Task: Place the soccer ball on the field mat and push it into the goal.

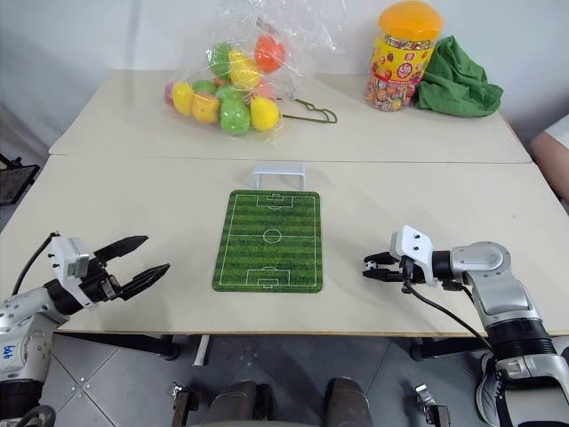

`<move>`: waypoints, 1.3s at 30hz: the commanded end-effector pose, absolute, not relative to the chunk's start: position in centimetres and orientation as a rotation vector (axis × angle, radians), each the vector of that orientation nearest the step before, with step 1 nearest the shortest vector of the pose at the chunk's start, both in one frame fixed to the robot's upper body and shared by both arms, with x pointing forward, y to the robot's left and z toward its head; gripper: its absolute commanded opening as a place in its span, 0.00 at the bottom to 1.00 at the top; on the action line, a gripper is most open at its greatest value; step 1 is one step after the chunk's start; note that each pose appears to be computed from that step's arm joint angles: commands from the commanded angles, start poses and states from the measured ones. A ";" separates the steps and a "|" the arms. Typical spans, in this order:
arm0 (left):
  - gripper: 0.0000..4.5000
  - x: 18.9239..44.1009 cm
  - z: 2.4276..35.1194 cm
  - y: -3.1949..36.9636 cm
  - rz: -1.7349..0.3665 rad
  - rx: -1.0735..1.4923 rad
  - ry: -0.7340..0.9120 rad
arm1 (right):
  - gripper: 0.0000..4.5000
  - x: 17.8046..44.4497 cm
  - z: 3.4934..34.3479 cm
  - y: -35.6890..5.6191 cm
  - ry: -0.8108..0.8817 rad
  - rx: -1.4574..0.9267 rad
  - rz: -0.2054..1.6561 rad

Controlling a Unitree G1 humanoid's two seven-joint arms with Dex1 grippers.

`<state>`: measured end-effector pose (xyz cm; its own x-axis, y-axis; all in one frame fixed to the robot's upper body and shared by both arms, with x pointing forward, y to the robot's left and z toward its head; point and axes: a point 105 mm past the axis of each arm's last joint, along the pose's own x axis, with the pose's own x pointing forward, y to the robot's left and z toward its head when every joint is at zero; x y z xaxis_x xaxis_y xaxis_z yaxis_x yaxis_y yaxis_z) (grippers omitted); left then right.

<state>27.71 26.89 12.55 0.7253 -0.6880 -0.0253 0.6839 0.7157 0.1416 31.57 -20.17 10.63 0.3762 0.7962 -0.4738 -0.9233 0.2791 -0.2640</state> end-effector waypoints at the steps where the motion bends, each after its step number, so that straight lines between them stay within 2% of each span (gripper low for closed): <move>1: 1.00 27.4 13.8 26.9 -0.768 0.177 -0.086 | 0.19 31.9 12.9 -19.7 0.192 -0.577 1.158; 5: 1.00 27.0 13.9 26.7 -0.815 0.195 -0.098 | 0.19 31.9 15.6 -17.3 0.136 -0.602 1.184; 8: 1.00 26.8 13.9 26.7 -0.851 0.221 -0.121 | 0.19 31.3 17.5 -12.4 0.083 -0.550 1.292; 10: 1.00 26.4 13.9 26.8 -0.882 0.225 -0.154 | 0.19 30.5 17.4 -9.1 0.093 -0.522 1.379; 18: 1.00 25.1 12.8 26.5 -0.981 0.171 -0.171 | 0.19 29.7 13.9 -2.9 0.128 -0.610 1.524; 28: 1.00 24.1 12.4 25.5 -0.987 0.120 -0.202 | 0.19 30.4 12.6 -0.7 0.120 -0.650 1.593; 39: 1.00 23.9 12.4 25.4 -0.963 0.119 -0.209 | 0.19 31.2 12.8 0.3 0.104 -0.637 1.603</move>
<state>24.11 25.31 11.54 0.5509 -0.8287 0.0986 0.8135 0.5596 0.1585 31.13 -0.13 11.63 0.0012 0.8779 -0.4788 -0.9557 -0.1400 -0.2591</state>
